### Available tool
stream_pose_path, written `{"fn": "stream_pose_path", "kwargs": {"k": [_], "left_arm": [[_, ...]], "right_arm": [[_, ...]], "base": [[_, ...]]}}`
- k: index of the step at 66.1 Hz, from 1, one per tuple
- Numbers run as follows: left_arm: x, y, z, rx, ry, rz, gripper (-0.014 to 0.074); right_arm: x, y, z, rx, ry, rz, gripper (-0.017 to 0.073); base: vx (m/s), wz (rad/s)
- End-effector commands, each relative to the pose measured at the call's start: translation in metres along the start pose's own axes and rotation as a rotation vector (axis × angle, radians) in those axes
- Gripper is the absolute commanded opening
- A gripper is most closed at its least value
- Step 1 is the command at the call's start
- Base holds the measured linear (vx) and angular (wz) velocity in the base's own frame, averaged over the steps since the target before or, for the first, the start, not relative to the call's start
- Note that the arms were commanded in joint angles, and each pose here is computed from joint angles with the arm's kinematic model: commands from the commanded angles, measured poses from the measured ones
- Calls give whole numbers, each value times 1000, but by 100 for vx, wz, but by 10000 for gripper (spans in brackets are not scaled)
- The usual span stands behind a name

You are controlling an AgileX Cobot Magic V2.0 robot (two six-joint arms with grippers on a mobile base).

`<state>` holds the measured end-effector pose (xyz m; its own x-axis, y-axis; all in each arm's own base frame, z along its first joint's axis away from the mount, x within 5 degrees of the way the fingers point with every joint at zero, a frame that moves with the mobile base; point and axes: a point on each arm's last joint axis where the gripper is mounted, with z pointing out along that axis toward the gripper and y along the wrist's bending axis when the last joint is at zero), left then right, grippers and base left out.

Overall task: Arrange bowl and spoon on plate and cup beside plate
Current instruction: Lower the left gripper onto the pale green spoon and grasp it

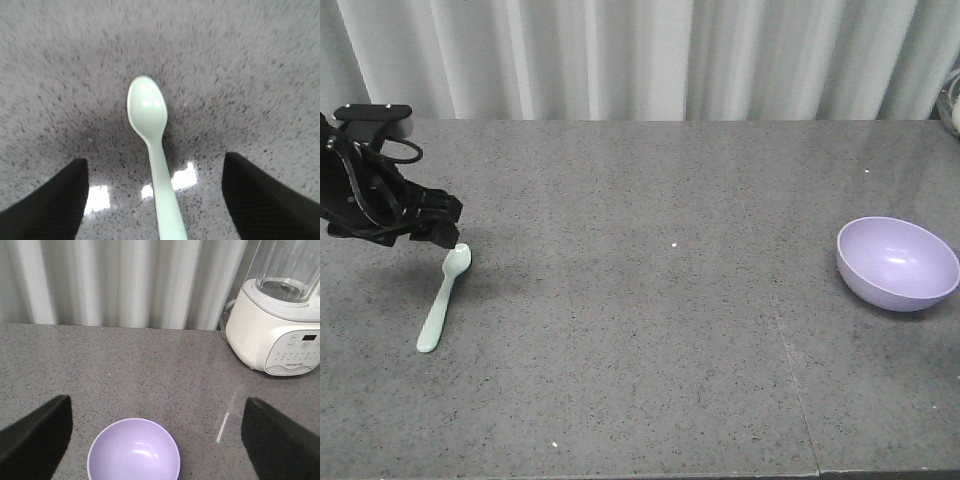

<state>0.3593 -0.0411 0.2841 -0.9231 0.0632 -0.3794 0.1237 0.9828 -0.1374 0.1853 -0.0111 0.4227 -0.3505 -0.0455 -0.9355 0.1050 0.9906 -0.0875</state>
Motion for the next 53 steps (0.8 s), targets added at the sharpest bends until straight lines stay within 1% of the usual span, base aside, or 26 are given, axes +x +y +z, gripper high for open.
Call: {"fn": "stream_pose_path", "kwargs": {"k": [1,24,31,34,43,53], "left_arm": [[-7,-6,-10,22,-45,1,522],[-5,0,25,16,65,-7,522],[-5,0,27,16,68,-8,522],[-5,0,27,17,68,-1,522],[-6,0,27,16,66,5,522],[-4,1,36,18,101,11,522]], "right_arm": [[-15,-1,-7,-2,-102,-13,648],[-15,0,-7,-7,-104,-6,632],[-15,0,-7,-14,-102,4,629],[-15,0,-7,-17,-102,9,627],[-15,0,-7,-17,-102,9,621],[-15,0,-7,-17,-102,9,611]], "base": [[0,0],[0,0],[0,0],[0,0],[0,0],[0,0]]}}
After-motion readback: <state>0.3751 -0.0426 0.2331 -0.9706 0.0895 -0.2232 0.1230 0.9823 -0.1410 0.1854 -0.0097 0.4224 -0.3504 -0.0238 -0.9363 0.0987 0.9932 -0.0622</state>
